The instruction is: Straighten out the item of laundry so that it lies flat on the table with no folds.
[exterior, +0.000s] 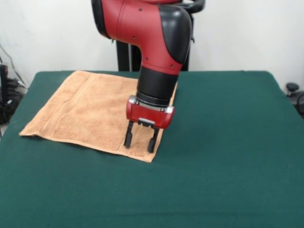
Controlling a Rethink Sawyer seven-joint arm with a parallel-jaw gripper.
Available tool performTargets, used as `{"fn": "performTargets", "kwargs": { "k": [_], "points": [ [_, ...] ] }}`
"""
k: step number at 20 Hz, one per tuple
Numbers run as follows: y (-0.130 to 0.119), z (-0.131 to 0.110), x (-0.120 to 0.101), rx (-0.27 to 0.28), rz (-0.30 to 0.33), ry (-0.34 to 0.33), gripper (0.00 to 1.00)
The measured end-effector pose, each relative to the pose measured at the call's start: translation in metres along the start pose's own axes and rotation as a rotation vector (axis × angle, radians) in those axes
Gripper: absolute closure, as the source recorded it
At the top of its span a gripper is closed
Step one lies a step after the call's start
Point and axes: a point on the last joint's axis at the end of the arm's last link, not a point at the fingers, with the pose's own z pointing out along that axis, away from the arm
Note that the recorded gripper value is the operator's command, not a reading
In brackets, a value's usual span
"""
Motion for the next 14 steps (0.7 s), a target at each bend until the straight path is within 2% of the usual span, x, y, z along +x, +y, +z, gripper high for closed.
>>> {"fn": "performTargets", "kwargs": {
  "k": [4,5,7,8,9,12,13,14],
  "points": [
    [0.0,0.005,-0.004,0.004,-0.003,-0.066,0.0],
    [0.0,0.013,-0.013,0.009,0.005,-0.135,0.0],
    [-0.001,0.021,-0.022,0.015,0.014,-0.193,0.0],
    [-0.002,0.031,-0.033,0.022,0.025,-0.264,0.0],
    [-0.003,0.037,-0.039,0.027,0.032,-0.306,0.0],
    [-0.005,0.052,-0.051,0.039,0.053,-0.391,0.0],
    [-0.006,0.062,-0.06,0.047,0.068,-0.449,0.0],
    [-0.006,0.065,-0.063,0.049,0.074,-0.467,0.0]
  ]
}}
